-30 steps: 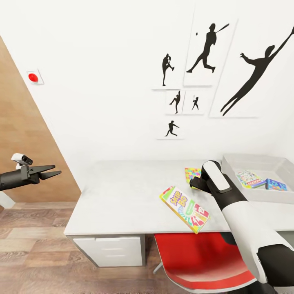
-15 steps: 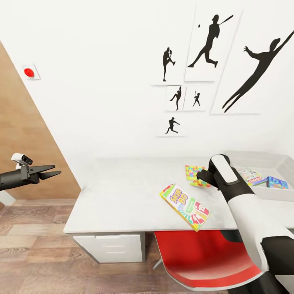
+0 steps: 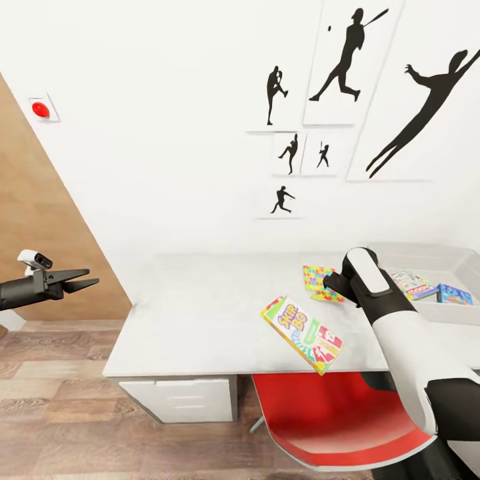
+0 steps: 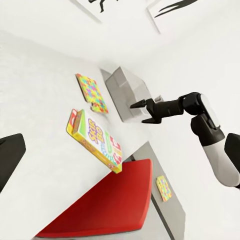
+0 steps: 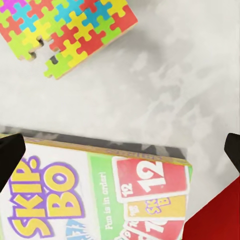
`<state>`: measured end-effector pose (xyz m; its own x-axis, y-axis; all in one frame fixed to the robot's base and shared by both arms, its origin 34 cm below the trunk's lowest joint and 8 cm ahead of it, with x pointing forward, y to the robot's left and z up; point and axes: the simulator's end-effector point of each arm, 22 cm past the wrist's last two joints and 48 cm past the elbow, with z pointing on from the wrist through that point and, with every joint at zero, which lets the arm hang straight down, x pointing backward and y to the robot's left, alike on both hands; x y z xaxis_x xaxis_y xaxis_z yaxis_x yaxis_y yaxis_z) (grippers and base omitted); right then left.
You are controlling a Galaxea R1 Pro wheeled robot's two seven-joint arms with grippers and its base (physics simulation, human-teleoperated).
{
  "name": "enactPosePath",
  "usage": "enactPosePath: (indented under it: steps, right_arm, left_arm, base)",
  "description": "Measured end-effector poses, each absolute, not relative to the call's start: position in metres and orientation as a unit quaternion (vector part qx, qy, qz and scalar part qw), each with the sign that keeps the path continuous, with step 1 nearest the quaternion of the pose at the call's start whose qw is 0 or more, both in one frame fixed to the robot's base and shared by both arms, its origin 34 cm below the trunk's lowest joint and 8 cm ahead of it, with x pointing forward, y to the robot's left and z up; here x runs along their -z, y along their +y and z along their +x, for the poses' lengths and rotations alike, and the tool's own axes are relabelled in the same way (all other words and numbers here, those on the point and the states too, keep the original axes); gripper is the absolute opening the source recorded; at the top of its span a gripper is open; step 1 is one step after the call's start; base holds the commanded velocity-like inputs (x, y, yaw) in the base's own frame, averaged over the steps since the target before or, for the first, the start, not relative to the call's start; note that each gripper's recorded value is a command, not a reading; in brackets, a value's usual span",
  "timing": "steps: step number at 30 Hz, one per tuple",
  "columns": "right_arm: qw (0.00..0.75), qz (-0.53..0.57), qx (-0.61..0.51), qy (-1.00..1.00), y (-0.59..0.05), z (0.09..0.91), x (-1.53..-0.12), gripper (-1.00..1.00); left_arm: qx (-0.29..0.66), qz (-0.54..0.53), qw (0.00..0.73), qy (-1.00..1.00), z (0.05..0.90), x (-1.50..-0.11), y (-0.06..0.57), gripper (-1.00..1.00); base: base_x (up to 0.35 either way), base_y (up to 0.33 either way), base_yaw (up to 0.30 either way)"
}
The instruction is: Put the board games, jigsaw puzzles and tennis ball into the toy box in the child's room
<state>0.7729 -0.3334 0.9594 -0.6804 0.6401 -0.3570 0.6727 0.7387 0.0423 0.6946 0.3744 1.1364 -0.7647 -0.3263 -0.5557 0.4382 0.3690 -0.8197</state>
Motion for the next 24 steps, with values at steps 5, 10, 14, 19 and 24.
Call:
enactPosePath:
  steps: [5, 10, 14, 19, 24]
  right_arm:
    - [0.171, 0.361, 0.048, 0.916, -0.333, 0.772, -0.952, 1.00]
    - [0.166, 0.361, 0.051, 0.916, -0.334, 0.771, -0.946, 1.00]
    - [0.163, 0.362, 0.053, 0.916, -0.336, 0.771, -0.942, 1.00]
    - [0.160, 0.362, 0.055, 0.917, -0.336, 0.770, -0.936, 1.00]
    - [0.156, 0.362, 0.057, 0.917, -0.337, 0.769, -0.931, 1.00]
  left_arm:
    - [0.560, 0.035, 0.339, 0.755, 0.696, -1.132, 0.375, 1.00]
    - [0.560, 0.034, 0.337, 0.756, 0.697, -1.127, 0.375, 1.00]
    - [0.560, 0.033, 0.334, 0.757, 0.698, -1.123, 0.374, 1.00]
    - [0.560, 0.030, 0.331, 0.759, 0.699, -1.118, 0.374, 1.00]
    - [0.560, 0.028, 0.328, 0.760, 0.700, -1.113, 0.374, 1.00]
  base:
    - [0.000, 0.000, 0.000]
    - [0.000, 0.000, 0.000]
    - [0.000, 0.000, 0.000]
    - [0.000, 0.000, 0.000]
    - [0.001, 0.000, 0.000]
